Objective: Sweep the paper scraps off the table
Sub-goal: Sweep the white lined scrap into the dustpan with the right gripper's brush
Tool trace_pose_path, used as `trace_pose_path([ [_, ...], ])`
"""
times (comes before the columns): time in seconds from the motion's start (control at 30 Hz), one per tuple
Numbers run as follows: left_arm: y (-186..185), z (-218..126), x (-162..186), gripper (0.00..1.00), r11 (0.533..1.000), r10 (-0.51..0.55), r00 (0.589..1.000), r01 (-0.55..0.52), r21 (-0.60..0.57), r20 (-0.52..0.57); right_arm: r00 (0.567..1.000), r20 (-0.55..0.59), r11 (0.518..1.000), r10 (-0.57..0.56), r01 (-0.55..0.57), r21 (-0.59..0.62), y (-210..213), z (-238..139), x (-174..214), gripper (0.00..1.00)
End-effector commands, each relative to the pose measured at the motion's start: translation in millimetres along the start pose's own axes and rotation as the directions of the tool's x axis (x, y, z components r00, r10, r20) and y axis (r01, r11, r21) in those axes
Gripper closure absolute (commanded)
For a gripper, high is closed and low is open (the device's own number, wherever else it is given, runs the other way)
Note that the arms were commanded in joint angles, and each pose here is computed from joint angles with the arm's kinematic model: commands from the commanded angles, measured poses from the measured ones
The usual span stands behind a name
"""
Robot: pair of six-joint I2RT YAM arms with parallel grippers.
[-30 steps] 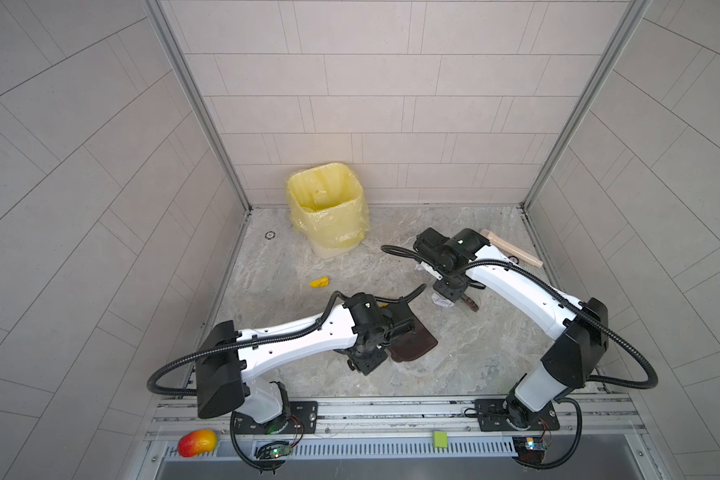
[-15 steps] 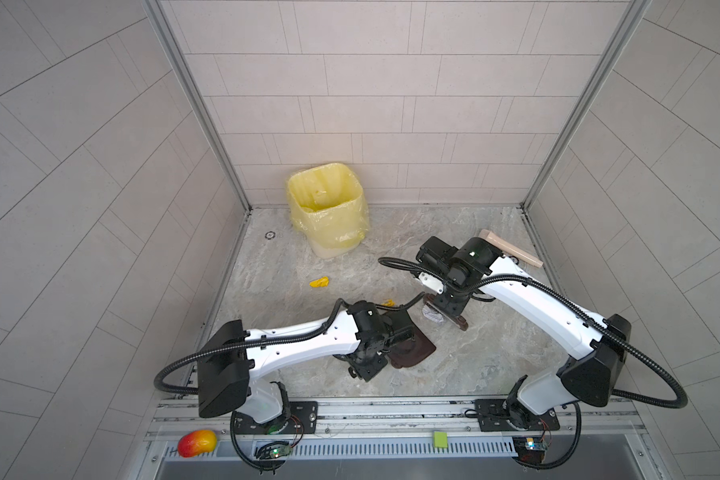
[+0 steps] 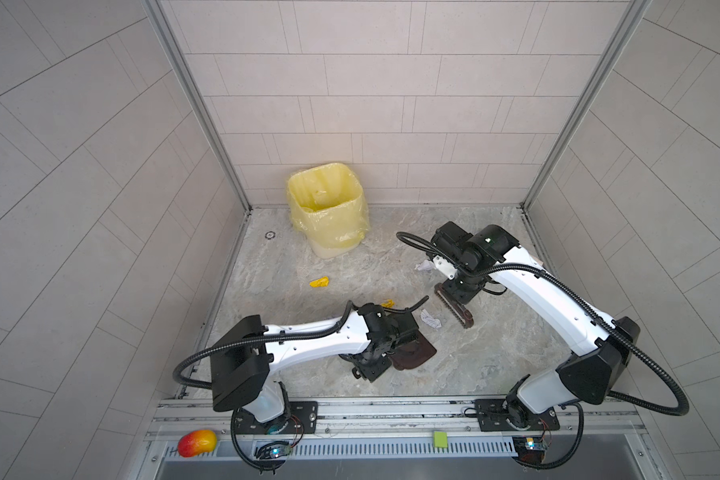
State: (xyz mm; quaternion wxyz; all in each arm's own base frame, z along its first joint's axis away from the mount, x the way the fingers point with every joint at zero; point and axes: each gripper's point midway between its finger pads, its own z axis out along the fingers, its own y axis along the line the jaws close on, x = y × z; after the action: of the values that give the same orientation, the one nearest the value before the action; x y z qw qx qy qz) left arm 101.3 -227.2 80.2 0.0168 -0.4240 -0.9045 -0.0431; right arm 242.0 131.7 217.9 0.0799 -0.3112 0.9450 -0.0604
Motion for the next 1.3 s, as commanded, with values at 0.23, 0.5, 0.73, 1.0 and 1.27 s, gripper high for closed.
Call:
trace_pose_path([
  [0.23,0.7,3.3,-15.5,1.0,0.998,0.062,0.998,-0.062,-0.03,0.024,0.998,-0.003,0.997,0.057,-0.057,-0.045,3.8,6.5,-8.4,1.0],
  [0.5,0.8,9.1,-18.7,1.0,0.997,0.072,0.997,-0.072,-0.037,0.014,0.998,-0.034,0.999,0.049,-0.05,-0.01,-2.2,8.6,-11.9,1.0],
  [0.73,1.4,11.6,-19.6,1.0,0.998,0.062,0.998,-0.062,-0.013,0.022,0.997,-0.063,0.998,0.033,-0.037,-0.056,7.8,12.7,-11.4,1.0],
  [1.0,2.1,13.6,-19.7,1.0,0.998,0.057,0.998,-0.057,0.001,0.009,0.996,-0.082,0.99,-0.021,0.01,-0.141,34.3,6.4,-4.1,1.0],
  [1.27,2.8,14.6,-21.0,1.0,0.999,0.048,0.999,-0.048,0.004,0.006,0.998,-0.052,0.972,-0.041,0.028,-0.233,62.2,-13.1,2.5,1.0],
])
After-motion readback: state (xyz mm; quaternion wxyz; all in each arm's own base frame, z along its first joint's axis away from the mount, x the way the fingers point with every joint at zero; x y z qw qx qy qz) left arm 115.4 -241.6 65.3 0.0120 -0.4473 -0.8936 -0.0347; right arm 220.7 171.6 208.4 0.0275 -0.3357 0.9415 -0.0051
